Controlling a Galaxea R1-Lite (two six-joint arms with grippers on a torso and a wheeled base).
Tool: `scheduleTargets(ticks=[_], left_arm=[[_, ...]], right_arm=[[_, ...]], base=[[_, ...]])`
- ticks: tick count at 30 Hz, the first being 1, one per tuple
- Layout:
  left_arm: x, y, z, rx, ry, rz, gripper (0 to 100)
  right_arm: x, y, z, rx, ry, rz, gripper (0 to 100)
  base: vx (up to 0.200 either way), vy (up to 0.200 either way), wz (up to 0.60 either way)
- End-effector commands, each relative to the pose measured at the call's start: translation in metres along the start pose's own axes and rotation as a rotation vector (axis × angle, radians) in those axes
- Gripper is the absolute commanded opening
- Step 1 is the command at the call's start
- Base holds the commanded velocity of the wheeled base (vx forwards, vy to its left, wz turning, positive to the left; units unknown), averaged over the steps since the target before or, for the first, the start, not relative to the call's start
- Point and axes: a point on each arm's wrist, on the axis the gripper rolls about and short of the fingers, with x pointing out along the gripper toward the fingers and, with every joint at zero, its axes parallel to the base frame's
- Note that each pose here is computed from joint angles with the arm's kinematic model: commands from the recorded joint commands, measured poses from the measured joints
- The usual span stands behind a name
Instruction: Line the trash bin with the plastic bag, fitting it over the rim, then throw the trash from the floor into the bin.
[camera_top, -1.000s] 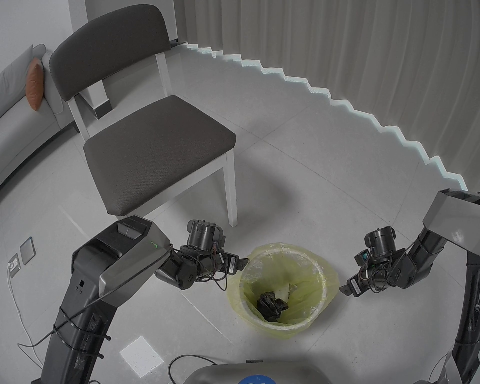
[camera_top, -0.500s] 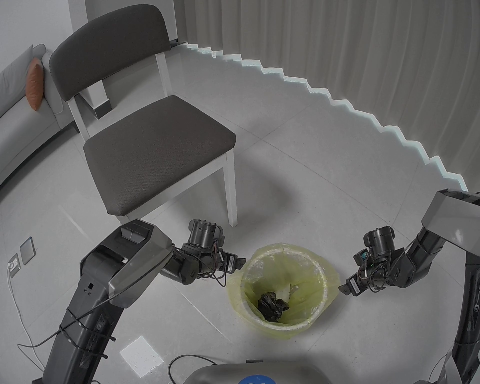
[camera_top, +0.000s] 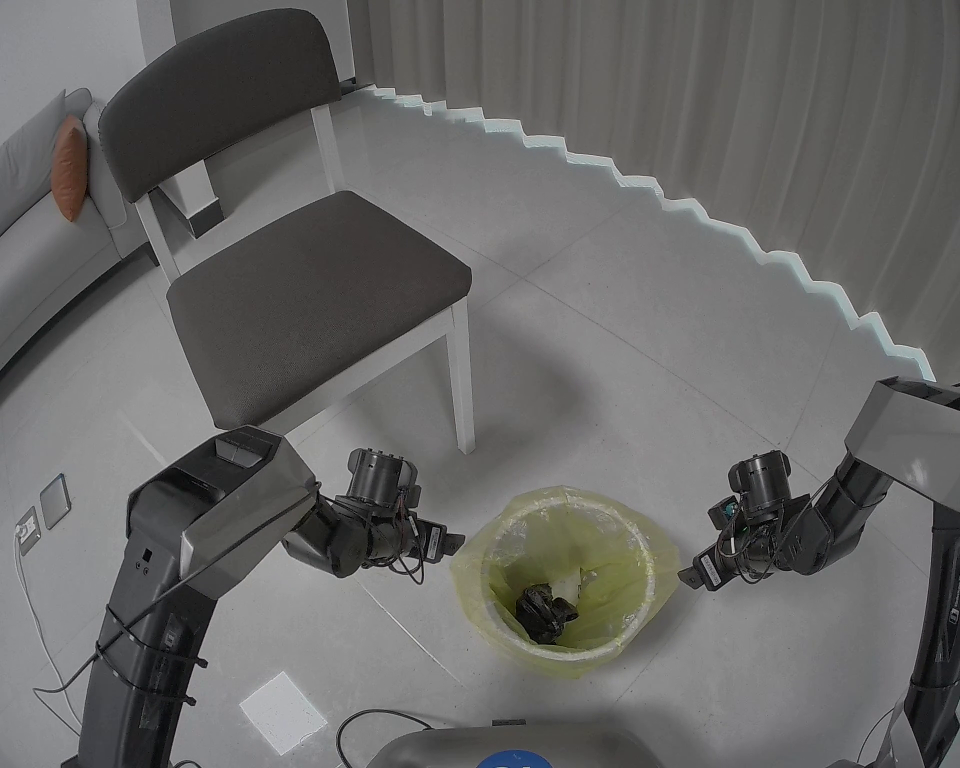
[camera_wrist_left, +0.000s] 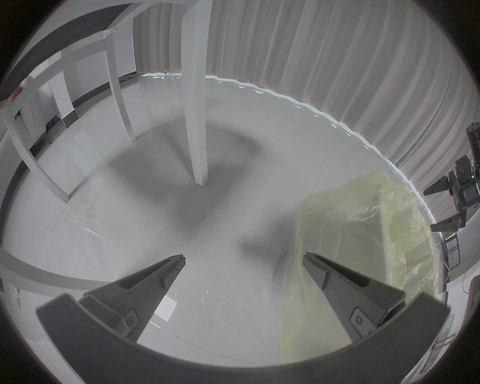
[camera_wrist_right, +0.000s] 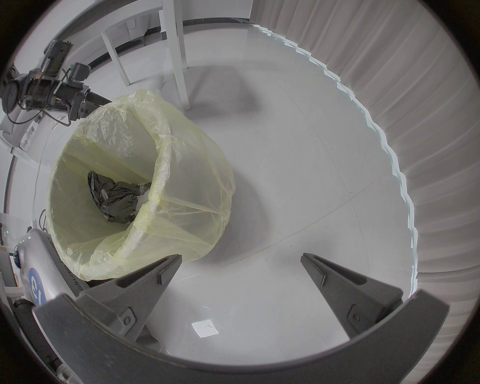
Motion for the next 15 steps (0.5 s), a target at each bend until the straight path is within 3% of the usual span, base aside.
scheduleTargets(ticks=[1,6,15], left_arm=[[-0.048,0.006,-0.005,-0.006,-0.027,-0.016,100],[-0.066,0.001,-0.014,0.03,-0.026,-0.04,100],[-0.059,-0.014,-0.032,0.069,0.031,-0.071,100]], right_arm=[[-0.002,-0.001,0.0,0.0,-0.002,-0.002,100],[-0.005,0.001,0.0,-0.003,-0.003,0.001,100],[-0.009,0.002,-0.004,-0.006,-0.001,0.003,100]], base=[[0.0,0.0,0.0],[0.0,0.0,0.0],[0.0,0.0,0.0]])
